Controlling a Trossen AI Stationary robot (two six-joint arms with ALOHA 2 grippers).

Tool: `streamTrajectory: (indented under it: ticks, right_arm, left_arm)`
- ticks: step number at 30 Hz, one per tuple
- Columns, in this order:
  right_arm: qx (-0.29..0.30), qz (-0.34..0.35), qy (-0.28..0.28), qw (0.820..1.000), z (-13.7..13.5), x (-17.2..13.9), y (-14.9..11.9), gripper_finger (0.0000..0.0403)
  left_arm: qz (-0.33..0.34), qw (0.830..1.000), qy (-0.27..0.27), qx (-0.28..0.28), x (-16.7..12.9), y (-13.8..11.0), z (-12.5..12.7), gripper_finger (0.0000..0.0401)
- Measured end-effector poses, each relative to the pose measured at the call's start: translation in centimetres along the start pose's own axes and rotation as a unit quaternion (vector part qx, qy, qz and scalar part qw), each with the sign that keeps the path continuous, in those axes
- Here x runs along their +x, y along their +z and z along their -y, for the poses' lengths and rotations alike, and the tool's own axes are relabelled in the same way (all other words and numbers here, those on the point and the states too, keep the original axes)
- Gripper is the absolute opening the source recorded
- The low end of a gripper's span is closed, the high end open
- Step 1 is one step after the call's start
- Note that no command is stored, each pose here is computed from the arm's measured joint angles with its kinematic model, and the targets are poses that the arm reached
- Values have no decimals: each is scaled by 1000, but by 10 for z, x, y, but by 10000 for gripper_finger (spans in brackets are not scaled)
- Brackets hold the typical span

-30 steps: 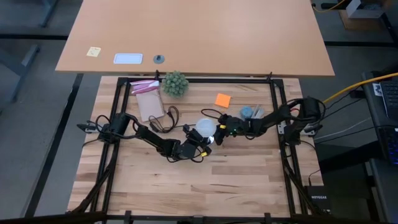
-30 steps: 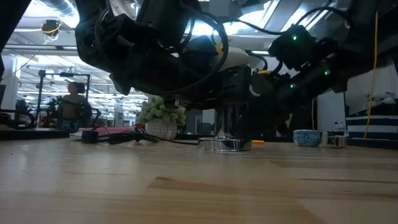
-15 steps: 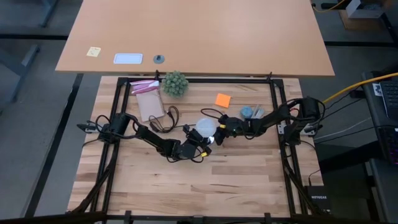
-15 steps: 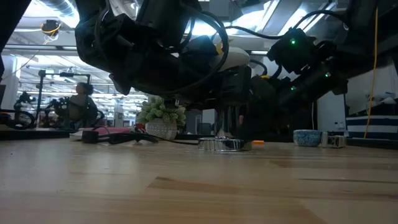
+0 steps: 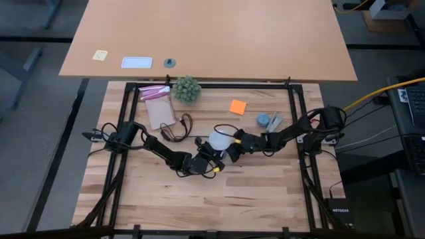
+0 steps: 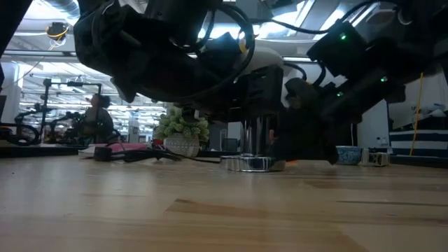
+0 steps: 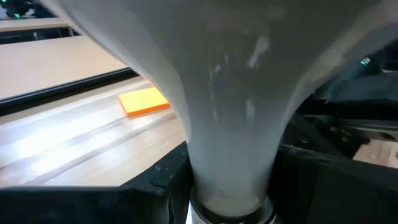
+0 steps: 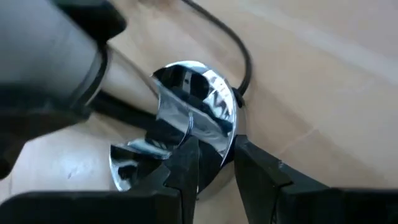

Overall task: Screw lightbulb
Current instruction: Remove the white lightbulb from the silver lamp

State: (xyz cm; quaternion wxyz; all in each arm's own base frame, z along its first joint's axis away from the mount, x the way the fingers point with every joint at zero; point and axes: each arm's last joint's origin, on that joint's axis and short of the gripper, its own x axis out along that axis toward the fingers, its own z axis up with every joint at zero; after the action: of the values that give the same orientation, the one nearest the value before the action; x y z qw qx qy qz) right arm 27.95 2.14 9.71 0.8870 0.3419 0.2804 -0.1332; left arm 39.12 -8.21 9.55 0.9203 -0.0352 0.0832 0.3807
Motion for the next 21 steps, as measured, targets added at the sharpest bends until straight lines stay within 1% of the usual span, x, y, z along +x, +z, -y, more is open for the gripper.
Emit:
streamTrajectory:
  ticks: [7, 12, 15, 18, 21]
  right_arm:
    - [4, -4, 9, 1000, -10, -2, -11, 101]
    - [21, -21, 29, 999, -15, -2, -11, 101]
    - [19, -30, 47, 998, -22, -1, -11, 101]
    - [13, -26, 81, 996, -36, 0, -9, 101]
    - [-21, -24, 91, 995, -47, 0, -11, 101]
  left_arm:
    - [2, 1000, 5, 0, 0, 0, 0, 153]
    - [4, 1000, 14, 0, 1, 0, -1, 153]
    - [5, 1000, 20, 1, 1, 0, -2, 153]
    - [5, 1000, 24, 1, 3, 0, -3, 153]
    - [5, 1000, 24, 1, 3, 0, -3, 153]
